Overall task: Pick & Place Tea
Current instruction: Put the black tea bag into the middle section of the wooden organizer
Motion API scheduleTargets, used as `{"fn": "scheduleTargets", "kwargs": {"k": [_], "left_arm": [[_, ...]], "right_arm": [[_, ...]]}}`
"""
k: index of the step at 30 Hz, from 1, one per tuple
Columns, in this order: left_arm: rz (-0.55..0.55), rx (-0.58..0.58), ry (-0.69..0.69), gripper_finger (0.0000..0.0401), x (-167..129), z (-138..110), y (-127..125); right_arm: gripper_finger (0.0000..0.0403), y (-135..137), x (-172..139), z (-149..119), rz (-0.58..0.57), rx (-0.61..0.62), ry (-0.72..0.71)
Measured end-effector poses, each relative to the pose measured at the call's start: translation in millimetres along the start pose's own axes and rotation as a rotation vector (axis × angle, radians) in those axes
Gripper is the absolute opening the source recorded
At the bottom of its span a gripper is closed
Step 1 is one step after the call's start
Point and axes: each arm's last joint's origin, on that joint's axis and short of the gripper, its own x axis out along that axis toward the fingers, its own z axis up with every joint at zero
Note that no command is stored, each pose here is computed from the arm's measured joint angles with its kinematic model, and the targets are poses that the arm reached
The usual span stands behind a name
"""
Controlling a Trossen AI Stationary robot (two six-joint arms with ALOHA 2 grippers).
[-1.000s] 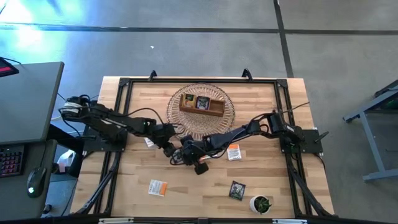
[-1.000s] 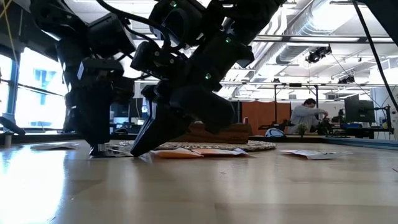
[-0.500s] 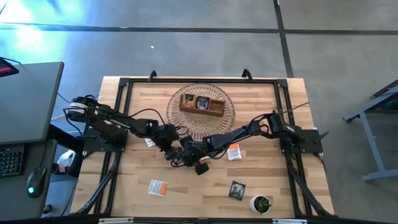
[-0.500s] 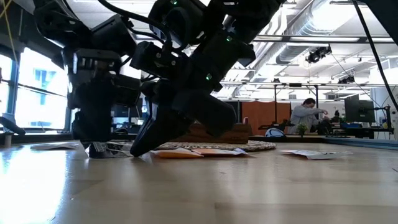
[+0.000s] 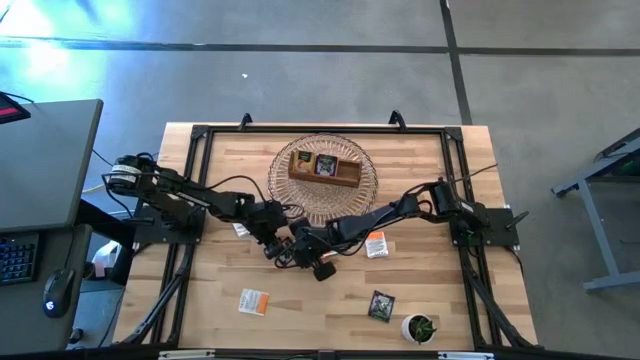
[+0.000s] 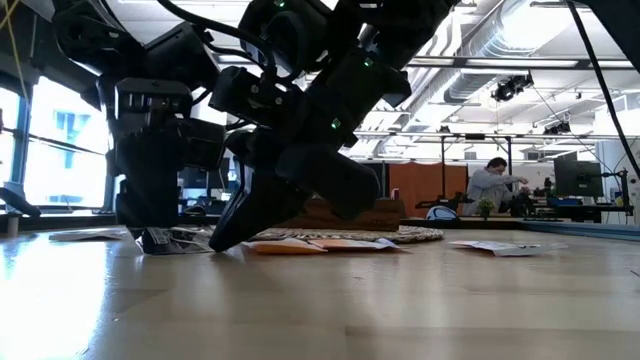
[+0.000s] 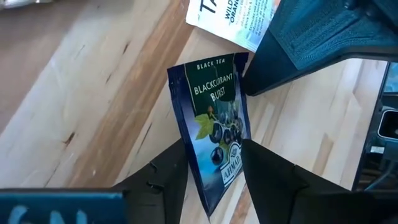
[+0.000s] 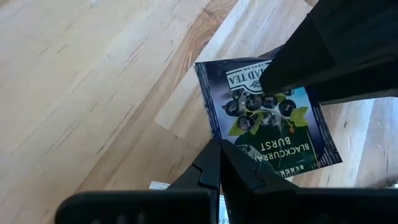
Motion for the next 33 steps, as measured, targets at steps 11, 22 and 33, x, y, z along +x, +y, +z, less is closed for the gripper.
{"fn": "scheduleTargets", "kwargs": {"k": [11,22,33], "left_arm": [[0.041,0.054,-0.017,0.0011,0,0,2],[0.109,0.154,-0.117,0.0008,0,4,0],[0.139,0.342,-0.339,0.0002,9,-8,-34]], "right_arm": [[0.0028,-4,0,7,-0.051,0.022,-0.072],[0.0089,-9,-52,19,-0.017,0.359,0.018],[0.0087,-53,-75,-8,0.109,0.782,0.095]]}}
